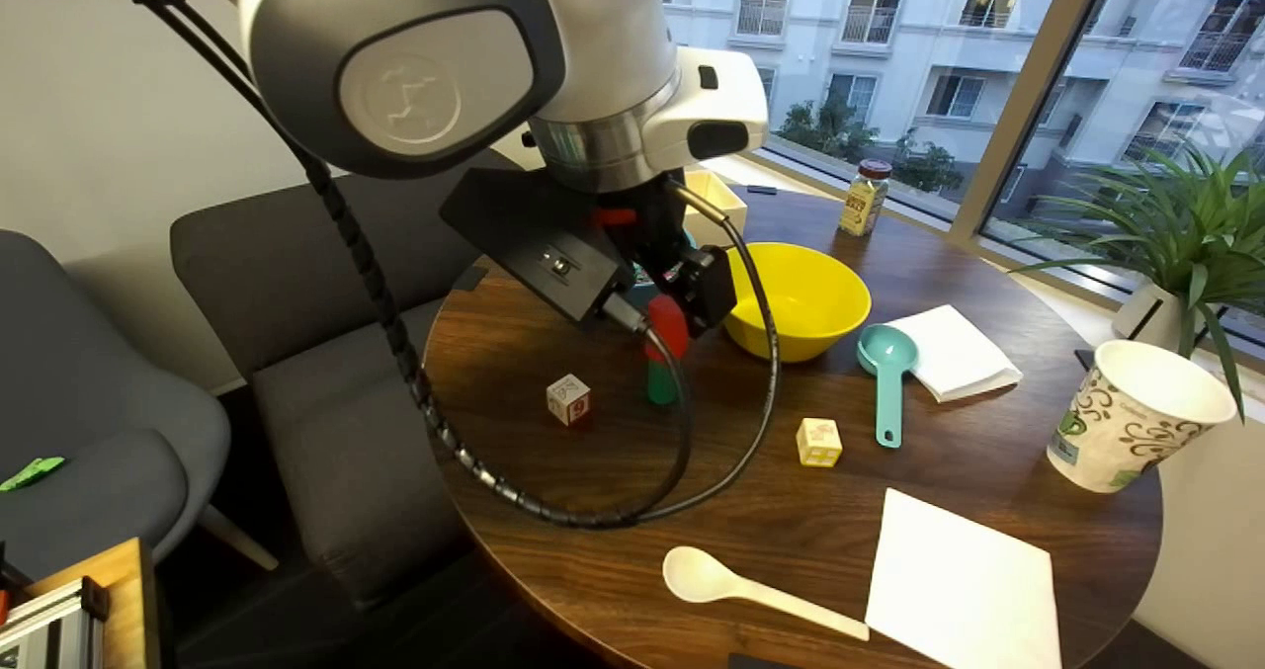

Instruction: Put the top most block on the table, then put the orange block on the white block, then put the green block on the orange block

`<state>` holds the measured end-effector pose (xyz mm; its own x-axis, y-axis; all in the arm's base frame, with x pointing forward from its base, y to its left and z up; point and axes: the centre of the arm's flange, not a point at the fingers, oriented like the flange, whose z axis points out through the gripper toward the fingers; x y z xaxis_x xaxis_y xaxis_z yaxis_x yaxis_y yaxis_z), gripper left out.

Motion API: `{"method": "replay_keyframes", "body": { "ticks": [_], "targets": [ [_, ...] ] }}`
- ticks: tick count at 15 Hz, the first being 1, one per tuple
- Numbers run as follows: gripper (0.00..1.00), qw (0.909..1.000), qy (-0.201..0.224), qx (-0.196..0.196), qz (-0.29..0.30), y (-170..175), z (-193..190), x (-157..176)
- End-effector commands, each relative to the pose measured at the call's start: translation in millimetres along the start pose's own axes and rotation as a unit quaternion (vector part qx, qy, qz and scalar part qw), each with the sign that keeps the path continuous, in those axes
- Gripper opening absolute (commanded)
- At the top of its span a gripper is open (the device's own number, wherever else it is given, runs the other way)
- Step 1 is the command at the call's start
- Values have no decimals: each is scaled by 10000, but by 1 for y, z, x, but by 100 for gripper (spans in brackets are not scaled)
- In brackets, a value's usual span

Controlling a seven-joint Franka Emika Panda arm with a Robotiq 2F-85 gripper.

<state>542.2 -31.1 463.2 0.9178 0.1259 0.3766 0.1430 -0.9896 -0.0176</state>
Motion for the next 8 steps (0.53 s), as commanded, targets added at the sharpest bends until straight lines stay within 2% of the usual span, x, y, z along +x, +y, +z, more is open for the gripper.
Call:
{"method": "replay_keyframes", "body": {
  "ticks": [1, 2, 8],
  "targets": [
    [72, 9999, -1, 128, -79, 4, 9, 9],
    [71, 9999, 0, 128, -87, 5, 10, 10],
    [24, 9999, -30, 96, -119, 7, 16, 14]
  ]
}}
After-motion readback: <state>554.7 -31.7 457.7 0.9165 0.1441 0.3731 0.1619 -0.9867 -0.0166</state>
